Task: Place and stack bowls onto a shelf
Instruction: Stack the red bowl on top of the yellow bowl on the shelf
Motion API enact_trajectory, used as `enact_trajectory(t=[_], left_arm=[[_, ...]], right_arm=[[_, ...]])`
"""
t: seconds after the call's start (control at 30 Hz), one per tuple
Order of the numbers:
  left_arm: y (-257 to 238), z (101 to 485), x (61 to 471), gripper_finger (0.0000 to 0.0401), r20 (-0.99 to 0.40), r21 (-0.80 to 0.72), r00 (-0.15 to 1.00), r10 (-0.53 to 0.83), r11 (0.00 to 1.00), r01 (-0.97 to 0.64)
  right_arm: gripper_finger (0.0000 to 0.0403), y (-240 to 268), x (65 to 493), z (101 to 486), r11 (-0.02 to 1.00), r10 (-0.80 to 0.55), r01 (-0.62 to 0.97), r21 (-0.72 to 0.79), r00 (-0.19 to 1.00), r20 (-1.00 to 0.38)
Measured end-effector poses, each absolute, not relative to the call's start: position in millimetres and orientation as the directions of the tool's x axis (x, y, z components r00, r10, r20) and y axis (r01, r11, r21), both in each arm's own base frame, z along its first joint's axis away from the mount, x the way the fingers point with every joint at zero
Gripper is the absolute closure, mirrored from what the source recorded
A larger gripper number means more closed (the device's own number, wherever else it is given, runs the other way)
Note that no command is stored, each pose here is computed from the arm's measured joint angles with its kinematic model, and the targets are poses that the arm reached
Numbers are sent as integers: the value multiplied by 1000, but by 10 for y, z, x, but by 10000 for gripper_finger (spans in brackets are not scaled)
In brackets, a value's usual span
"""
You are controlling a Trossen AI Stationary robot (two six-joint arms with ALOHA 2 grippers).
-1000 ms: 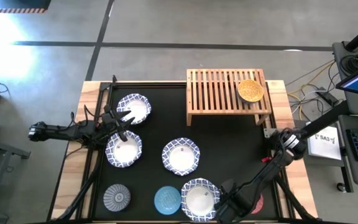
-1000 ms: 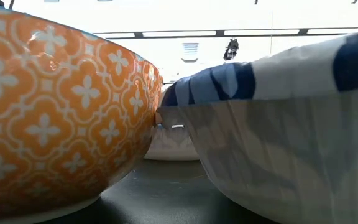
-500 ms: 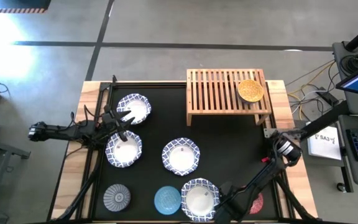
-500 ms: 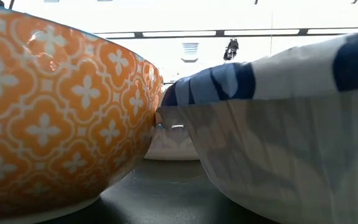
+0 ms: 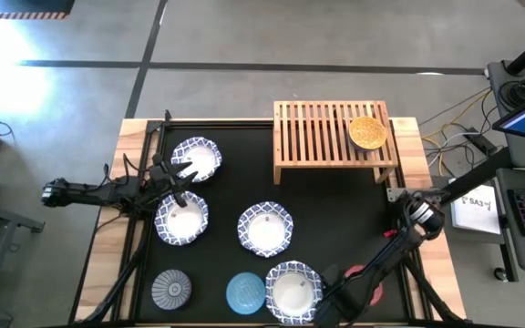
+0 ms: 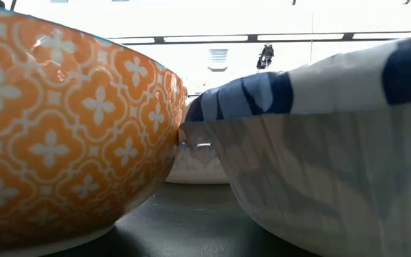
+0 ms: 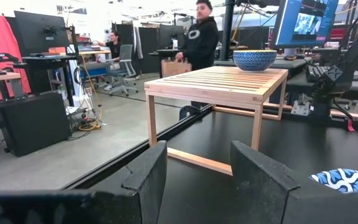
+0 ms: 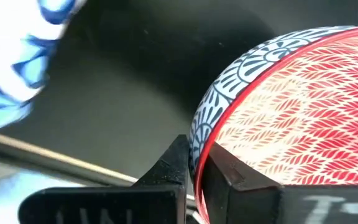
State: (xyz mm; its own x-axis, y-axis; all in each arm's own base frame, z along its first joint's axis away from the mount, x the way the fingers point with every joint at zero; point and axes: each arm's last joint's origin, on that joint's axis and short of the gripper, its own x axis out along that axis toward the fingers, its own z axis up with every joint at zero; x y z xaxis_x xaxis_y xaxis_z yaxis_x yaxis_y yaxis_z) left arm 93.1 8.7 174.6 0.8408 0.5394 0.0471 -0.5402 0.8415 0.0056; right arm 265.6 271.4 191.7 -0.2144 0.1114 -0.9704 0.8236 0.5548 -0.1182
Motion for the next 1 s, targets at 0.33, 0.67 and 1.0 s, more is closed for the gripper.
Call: enact_trajectory(t=[0.33,0.67,1.0], left_arm=[[86,1746,931,242,47,6,841,539,842,-540],[86,1746,931,242,47,6,841,539,842,-540],[87,1746,931,242,47,6,841,539,842,-540]], right_arm=[[390,2350,2655,2606,561,-55,816,138,203,-978],[391,1631,2758,3184,637,-277,745,197,461,-843],[391,900,2705,3622,633,-462,759,151,527,-714]])
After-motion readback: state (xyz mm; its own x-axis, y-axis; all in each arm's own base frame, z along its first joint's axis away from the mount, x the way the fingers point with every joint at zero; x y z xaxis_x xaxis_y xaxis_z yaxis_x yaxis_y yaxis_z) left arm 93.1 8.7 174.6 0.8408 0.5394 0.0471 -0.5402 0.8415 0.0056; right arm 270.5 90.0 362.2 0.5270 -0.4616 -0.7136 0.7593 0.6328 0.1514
